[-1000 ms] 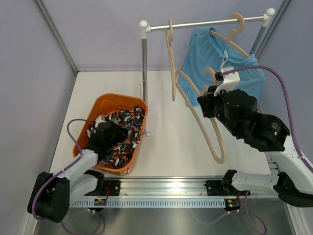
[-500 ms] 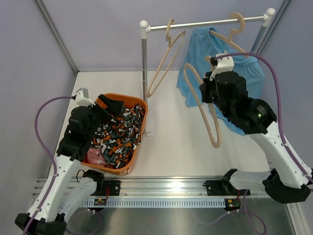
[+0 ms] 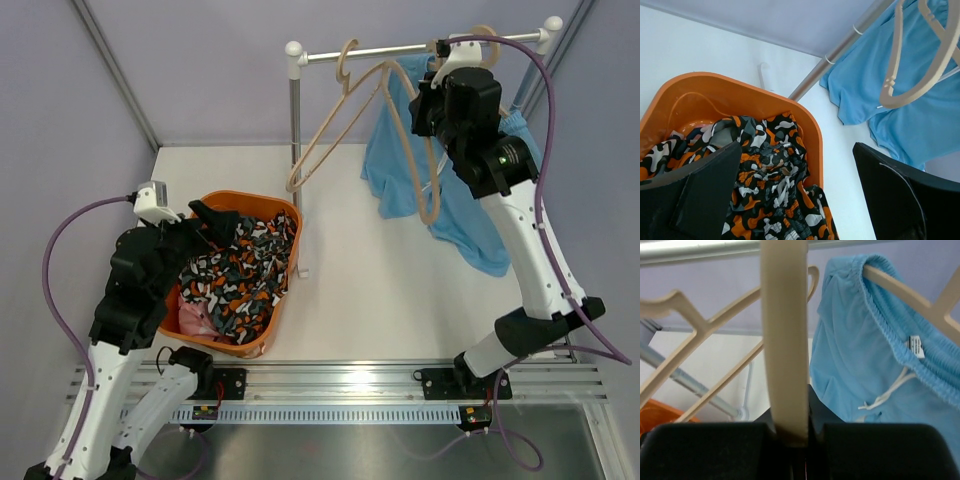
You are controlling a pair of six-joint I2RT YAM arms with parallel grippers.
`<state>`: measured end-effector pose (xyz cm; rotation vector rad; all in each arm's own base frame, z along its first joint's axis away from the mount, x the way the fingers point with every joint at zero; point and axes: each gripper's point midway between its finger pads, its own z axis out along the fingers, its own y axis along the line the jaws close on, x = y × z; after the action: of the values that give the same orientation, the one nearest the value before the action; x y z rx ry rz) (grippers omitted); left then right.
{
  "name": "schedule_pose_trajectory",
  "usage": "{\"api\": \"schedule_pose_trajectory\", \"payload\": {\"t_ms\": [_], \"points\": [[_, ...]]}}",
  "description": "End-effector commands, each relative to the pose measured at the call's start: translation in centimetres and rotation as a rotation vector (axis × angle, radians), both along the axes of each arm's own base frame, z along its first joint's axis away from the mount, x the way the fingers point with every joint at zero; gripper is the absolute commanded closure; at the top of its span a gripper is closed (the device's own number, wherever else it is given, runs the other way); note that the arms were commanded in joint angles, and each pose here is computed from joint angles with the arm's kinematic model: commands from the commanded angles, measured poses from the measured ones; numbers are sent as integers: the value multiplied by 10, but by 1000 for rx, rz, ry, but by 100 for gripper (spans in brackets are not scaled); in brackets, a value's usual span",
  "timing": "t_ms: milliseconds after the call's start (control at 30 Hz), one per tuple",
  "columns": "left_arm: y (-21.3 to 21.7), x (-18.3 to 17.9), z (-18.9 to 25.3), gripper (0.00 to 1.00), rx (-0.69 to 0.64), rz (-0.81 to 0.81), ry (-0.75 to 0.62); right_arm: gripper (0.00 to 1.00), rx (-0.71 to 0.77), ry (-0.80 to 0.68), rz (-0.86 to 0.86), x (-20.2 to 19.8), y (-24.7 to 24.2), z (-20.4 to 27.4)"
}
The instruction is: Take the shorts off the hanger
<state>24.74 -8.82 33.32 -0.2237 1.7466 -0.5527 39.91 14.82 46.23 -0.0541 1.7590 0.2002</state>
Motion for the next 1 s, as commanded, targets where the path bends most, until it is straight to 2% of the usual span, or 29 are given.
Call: {"api": "schedule_pose_trajectory", "payload": {"t_ms": [0,233,367,400,600,967], "points": [[4,-15,16,1,45,-27,-70,100,29,-77,22,22,9,25],[8,-23,15,1,97,-35,-91,100,45,-68,42,31,18,22],[8,-24,10,1,109,-43,-93,100,4,-62,31,44,19,16],[8,-23,7,1,111,-44,-85,100,0,-86,28,44,17,28],[8,-25,3,1,129,-49,-97,100,-43,-99,49,64,27,33],[8,-21,-20,1,173,-65,-63,100,-60,-28,126,93,55,-9]]}}
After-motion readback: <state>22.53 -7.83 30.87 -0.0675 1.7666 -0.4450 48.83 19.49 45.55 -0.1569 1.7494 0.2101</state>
